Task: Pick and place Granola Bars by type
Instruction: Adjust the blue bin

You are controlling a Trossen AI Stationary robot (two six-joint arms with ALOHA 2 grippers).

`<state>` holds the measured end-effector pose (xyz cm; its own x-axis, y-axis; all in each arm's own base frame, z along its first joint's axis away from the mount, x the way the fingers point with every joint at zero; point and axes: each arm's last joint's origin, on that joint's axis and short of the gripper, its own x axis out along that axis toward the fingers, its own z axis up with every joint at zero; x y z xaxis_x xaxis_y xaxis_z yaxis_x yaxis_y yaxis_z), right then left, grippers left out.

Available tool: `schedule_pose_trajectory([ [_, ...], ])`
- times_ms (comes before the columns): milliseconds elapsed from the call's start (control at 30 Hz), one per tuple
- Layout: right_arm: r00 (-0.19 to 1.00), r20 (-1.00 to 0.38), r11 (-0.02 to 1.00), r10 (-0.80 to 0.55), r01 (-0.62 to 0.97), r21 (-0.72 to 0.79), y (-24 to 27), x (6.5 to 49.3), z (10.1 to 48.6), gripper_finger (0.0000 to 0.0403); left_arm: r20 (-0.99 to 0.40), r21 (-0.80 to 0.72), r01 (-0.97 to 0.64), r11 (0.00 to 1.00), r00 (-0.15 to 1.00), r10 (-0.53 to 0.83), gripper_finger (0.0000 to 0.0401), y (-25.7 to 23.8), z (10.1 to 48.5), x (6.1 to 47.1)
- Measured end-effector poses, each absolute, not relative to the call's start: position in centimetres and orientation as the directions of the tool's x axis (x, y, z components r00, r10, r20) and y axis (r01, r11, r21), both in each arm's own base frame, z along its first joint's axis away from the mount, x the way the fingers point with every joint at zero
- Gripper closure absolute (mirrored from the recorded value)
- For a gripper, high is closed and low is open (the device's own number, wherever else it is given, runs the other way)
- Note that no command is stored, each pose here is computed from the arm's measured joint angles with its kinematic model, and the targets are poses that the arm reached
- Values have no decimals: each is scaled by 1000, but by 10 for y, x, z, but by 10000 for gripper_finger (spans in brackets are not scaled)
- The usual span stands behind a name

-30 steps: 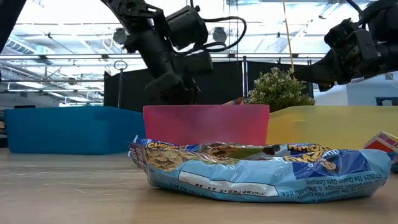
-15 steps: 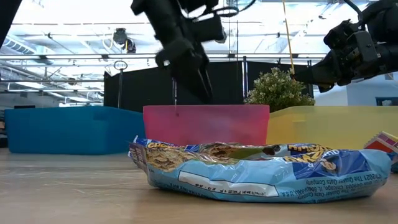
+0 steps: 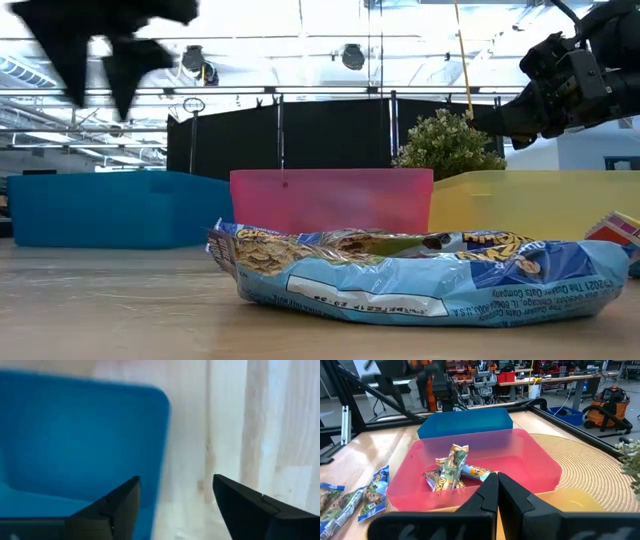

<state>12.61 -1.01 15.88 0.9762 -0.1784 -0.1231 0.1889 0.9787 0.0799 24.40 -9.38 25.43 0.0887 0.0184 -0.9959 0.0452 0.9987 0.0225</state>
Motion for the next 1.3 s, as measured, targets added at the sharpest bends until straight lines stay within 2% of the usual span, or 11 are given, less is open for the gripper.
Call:
schedule_pose_trajectory([
  [200, 979, -94, 976, -179, 189, 106, -10, 126, 162, 403, -992, 65, 60, 996, 112, 58, 172, -100, 232, 216],
  [567, 979, -99, 974, -179, 190, 124, -10, 126, 161, 403, -999, 40, -5, 999, 15, 40, 174, -83, 195, 206],
  [900, 978, -105, 975, -179, 190, 114, -10, 126, 161, 403, -1000, -2, -181, 983, 3, -1, 181, -80, 187, 205],
  [1000, 978, -105, 975, -179, 190, 113, -10, 126, 161, 403, -1000, -18, -245, 969, 28, -12, 215, -81, 187, 207],
  [1300, 978, -105, 975, -178, 190, 113, -10, 126, 161, 403, -996, -54, -251, 966, 84, -34, 373, -84, 187, 213],
])
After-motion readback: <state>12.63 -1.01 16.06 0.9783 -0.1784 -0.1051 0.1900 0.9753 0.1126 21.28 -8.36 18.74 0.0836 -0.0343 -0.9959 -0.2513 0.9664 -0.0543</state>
